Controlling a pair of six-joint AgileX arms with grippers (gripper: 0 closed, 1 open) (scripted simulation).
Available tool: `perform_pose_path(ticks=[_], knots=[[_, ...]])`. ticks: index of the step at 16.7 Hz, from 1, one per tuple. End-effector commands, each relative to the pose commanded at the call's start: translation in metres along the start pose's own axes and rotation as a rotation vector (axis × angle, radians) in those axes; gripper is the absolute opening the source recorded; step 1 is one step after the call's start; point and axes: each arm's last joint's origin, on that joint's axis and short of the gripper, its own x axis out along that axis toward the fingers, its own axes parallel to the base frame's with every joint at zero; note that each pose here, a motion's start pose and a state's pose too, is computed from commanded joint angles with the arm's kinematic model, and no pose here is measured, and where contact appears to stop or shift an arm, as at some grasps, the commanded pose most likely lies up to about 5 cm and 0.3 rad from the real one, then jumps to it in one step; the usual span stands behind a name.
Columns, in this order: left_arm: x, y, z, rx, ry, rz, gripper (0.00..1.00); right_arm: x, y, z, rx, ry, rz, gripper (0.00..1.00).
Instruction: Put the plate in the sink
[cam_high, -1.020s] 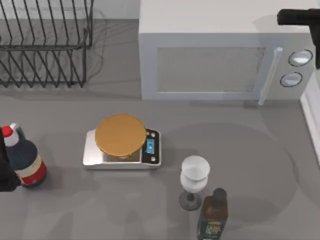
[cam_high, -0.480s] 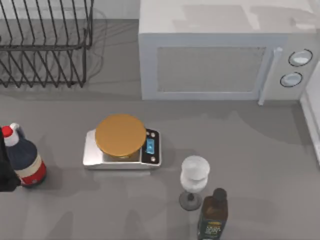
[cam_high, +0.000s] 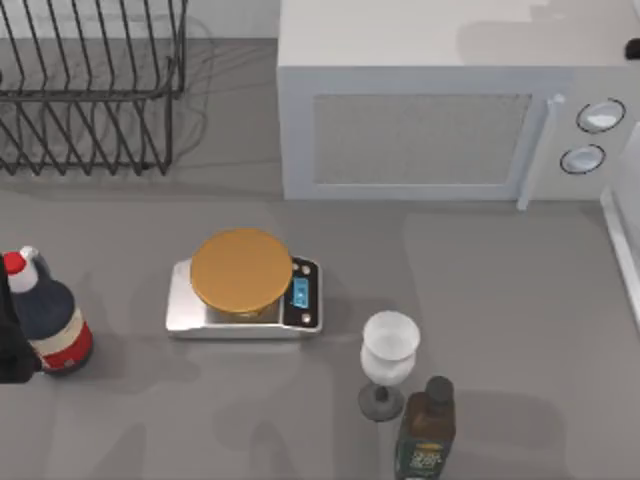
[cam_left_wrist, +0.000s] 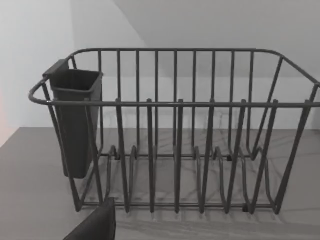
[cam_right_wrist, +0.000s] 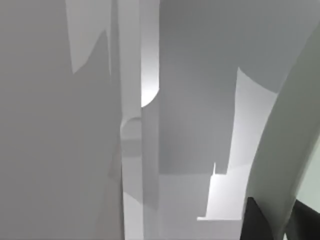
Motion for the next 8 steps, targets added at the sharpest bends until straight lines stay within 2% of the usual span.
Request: perform_pose_path(ticks=[4, 8], knots=[[0.0000, 0.0000, 0.0000, 0.000, 0.000, 0.000, 1.00, 0.0000, 0.0000, 0.0000, 0.000, 0.000, 0.000, 0.00], [0.0000, 0.0000, 0.0000, 0.000, 0.000, 0.000, 1.00, 0.0000, 0.0000, 0.0000, 0.000, 0.000, 0.000, 0.30]])
